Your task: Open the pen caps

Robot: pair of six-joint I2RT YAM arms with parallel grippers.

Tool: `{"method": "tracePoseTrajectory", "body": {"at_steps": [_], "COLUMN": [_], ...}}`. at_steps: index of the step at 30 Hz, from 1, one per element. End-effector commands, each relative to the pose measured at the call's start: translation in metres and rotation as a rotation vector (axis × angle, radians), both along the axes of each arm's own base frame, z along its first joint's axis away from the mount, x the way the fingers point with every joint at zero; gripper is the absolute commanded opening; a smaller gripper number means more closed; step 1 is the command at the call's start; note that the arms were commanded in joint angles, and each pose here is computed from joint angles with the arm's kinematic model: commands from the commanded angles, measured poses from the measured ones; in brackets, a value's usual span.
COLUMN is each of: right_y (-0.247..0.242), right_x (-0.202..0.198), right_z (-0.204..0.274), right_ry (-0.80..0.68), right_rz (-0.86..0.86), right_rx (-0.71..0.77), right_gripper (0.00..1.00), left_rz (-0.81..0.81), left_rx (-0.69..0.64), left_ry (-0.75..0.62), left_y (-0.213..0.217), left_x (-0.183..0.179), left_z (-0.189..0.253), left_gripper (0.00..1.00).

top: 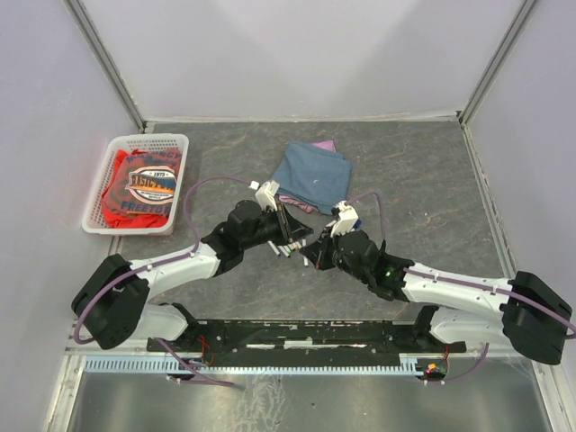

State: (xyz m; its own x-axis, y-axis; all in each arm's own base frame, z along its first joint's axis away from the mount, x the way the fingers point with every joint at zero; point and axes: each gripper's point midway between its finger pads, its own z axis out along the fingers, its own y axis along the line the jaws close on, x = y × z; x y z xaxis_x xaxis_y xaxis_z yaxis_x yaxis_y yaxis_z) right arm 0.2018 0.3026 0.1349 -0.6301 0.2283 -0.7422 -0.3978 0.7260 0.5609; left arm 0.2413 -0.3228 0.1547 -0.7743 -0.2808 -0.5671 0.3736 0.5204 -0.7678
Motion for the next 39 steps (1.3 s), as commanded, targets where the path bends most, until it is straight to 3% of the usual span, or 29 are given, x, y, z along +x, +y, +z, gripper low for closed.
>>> {"method": "tracePoseTrajectory", "body": {"at_steps": [1,9,17,23,26,33,36,39], "right_y": [-0.008,-0.021,-0.025,-0.011,-0.007,-0.004,-0.01,-0.031], "right_x": [0.01,0.011,0.01,-0.007,-0.014,-0.015,-0.01,0.0], "right_z": [-0.007,-0.045,-0.063,-0.037,-0.015,0.003,-0.005,-0.012], "right_ry": [0.0,0.04,0.057,0.052,0.061,0.061,0.064,0.06], "right_rz": [-0.049,-0.064,-0.07,0.029,0.087,0.155,0.123,0.028], "right_rx": [-0.094,-0.257,-0.292,-0.096,0.105,0.27,0.225,0.084], "right_gripper": [0.01,0.01,0.01,0.01,0.01,0.01,0.01,0.01], "left_rz": [0.114,0.274,0.305,0.123,0.044,-0.059,-0.05,0.07], "left_rx": [-0.034,0.025,-0.022,-0.224,-0.29,-0.346,-0.351,-0.197], "left_ry": [-0.078,-0.098,-0.122,-0.226,-0.263,-0.272,-0.252,-0.185], "left_y": [0.001,0.008,0.007,0.005,0.014,0.007,0.008,0.019], "left_x": [0.029,0.066,0.077,0.06,0.053,0.042,0.047,0.067], "left_z": [0.024,0.029,0.043,0.076,0.087,0.097,0.095,0.065], "left_gripper": [0.03,0.03,0.03,0.03,0.03,0.03,0.03,0.03]}}
